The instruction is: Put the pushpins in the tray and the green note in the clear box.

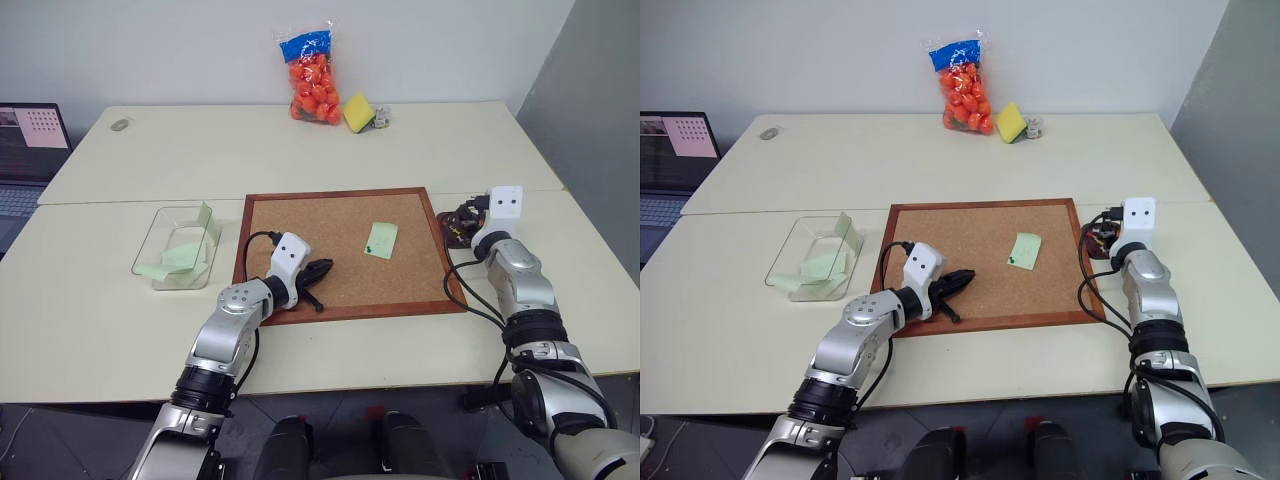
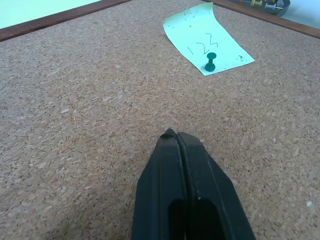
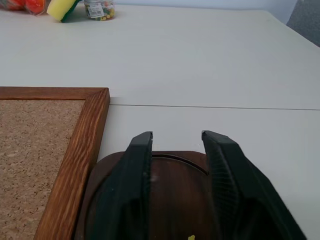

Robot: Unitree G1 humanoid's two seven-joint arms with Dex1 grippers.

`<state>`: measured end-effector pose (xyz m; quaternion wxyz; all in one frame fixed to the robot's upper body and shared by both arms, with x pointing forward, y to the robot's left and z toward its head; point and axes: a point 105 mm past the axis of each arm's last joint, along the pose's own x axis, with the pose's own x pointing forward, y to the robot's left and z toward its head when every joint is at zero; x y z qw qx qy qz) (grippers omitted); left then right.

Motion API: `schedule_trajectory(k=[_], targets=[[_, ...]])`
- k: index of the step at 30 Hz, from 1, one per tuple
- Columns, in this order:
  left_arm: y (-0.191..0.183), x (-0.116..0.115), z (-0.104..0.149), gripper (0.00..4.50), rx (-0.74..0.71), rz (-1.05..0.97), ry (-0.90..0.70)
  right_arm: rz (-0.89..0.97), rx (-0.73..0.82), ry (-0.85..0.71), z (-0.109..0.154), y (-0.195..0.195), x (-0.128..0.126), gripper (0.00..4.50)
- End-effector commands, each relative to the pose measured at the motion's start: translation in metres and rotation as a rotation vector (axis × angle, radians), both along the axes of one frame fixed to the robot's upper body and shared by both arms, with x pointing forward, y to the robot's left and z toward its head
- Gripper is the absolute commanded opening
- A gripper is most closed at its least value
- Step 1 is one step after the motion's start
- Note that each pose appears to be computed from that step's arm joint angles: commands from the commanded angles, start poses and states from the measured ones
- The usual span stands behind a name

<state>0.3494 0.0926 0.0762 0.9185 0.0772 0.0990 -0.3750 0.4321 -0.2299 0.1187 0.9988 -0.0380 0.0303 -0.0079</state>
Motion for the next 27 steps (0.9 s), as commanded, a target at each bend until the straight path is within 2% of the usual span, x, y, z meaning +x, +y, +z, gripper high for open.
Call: schedule_trajectory(k=[1,8,11,14,21,27], targets=[[0.002,-0.007,-0.027,0.0,0.036,0.006,0.101,-0.028,-0.009,-0.067,0.021,-0.009,0.002,2.77],[0.001,-0.008,-0.027,0.0,0.035,0.003,0.102,0.015,-0.047,-0.097,0.026,-0.003,0.001,4.18],[0.001,-0.007,-0.027,0.0,0.034,0.002,0.102,0.162,-0.059,-0.138,0.033,0.022,-0.003,4.18],[0.001,-0.007,-0.027,0.0,0.034,0.002,0.102,0.36,-0.083,-0.14,0.027,0.055,-0.014,4.18],[0.001,-0.007,-0.026,0.0,0.034,0.005,0.102,0.781,-0.073,-0.156,0.02,0.13,-0.058,4.18],[0.0,-0.005,-0.026,0.0,0.032,0.005,0.099,0.847,-0.075,-0.075,-0.001,0.154,-0.067,4.18]])
